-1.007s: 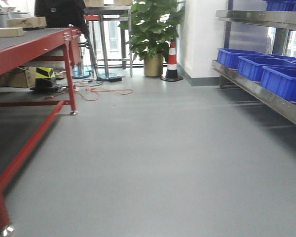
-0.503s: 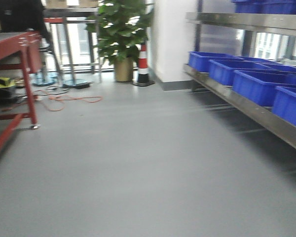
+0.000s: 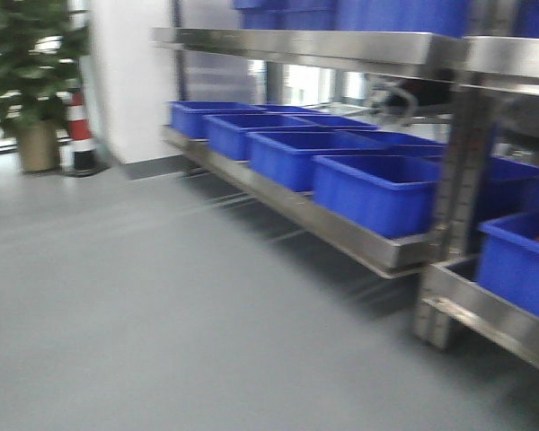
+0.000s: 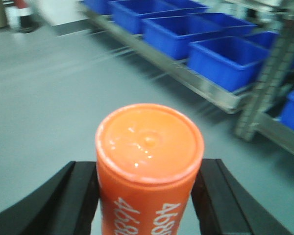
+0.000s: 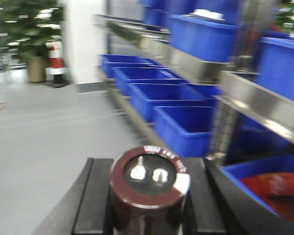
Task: Place cylindrical capacitor in blue bin on shelf
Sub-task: 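Drive the base up to the shelf of blue bins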
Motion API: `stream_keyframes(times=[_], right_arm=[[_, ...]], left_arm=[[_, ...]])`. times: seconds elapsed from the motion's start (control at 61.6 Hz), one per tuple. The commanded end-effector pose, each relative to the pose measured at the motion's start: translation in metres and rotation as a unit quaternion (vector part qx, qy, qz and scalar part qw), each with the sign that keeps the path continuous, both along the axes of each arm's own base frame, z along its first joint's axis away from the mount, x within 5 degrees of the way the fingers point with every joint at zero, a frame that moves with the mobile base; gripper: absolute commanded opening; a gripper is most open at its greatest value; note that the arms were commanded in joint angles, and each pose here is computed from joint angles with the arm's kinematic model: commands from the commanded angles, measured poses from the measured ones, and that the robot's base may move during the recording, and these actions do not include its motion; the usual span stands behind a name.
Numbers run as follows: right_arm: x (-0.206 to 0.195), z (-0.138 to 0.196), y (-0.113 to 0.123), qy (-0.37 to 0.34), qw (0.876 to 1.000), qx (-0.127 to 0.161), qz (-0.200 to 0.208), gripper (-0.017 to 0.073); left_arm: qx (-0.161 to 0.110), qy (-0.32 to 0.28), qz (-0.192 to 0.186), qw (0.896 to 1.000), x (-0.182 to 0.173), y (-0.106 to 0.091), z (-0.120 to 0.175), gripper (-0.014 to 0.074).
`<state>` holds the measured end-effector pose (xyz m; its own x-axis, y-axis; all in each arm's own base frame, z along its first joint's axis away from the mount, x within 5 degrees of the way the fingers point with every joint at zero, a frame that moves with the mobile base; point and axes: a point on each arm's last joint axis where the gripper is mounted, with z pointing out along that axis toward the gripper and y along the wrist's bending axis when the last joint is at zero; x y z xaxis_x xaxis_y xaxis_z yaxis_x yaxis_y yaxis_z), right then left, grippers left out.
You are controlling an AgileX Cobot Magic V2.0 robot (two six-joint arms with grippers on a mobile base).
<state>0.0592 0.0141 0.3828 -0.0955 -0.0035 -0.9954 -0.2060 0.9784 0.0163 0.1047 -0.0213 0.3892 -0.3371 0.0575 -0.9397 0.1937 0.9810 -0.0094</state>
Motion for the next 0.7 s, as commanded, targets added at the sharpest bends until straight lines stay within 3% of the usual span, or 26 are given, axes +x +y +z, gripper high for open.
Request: stream_keyframes(times=[0.0,0.682], right_arm=[[-0.0002,0.0034,-0.0004,-0.017,1.000,-0.001,-0.001,-0.0163],[-0.0001,0.0036,-0.0004,-0.018,1.000,-0.001,-0.002,-0.0163]], left_arm=[[-0.004,-0.011,-0.003,1.000,-0.0005,-0.0006,0.0019,-0.0111],[-0.004,-0.011,-0.003,1.000,-0.0005,-0.0006,0.0019,-0.0111]])
